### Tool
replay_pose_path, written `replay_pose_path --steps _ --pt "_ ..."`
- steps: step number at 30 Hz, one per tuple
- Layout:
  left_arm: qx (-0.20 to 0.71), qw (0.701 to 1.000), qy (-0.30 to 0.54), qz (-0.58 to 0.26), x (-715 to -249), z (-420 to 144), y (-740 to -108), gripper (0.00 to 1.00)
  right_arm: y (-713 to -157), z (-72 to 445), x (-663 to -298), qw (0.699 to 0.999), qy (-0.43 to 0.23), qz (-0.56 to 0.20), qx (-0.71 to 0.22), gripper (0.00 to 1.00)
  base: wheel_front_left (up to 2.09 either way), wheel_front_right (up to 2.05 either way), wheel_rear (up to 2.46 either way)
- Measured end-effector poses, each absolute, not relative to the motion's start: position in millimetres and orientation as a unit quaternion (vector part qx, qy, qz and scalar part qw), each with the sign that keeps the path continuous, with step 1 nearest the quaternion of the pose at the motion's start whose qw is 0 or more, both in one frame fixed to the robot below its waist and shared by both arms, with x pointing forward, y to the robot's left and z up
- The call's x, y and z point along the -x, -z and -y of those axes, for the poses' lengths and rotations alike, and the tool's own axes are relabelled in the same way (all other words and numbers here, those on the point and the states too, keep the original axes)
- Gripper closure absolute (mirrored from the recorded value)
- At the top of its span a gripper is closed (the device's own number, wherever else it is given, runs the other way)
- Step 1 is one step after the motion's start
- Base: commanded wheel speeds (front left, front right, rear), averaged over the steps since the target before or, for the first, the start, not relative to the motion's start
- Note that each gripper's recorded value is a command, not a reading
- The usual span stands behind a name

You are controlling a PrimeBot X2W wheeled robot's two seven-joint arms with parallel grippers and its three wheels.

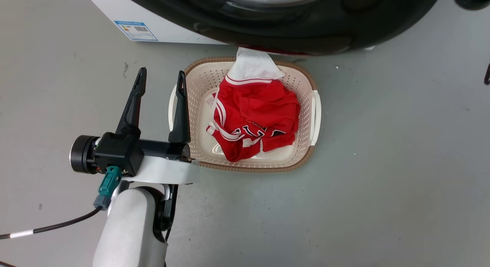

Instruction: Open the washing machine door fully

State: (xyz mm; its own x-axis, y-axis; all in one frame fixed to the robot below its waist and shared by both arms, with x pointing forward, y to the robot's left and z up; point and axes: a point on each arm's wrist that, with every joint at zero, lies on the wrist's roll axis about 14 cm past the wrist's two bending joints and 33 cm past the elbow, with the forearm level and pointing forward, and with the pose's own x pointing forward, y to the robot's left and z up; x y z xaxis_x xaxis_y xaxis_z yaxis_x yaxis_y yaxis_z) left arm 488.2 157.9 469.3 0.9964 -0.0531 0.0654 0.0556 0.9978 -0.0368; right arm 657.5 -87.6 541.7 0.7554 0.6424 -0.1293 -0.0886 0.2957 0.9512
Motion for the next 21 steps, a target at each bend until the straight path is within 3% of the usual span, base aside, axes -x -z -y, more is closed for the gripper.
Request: replay_pose_path --steps 21 --pt "0.026 0.998 0.037 0.051 -460 -152 -499 0.00 -556 48 -560 0.715 -0.339 -0.345 -0.504 1.00 0.00 0.00 0.00"
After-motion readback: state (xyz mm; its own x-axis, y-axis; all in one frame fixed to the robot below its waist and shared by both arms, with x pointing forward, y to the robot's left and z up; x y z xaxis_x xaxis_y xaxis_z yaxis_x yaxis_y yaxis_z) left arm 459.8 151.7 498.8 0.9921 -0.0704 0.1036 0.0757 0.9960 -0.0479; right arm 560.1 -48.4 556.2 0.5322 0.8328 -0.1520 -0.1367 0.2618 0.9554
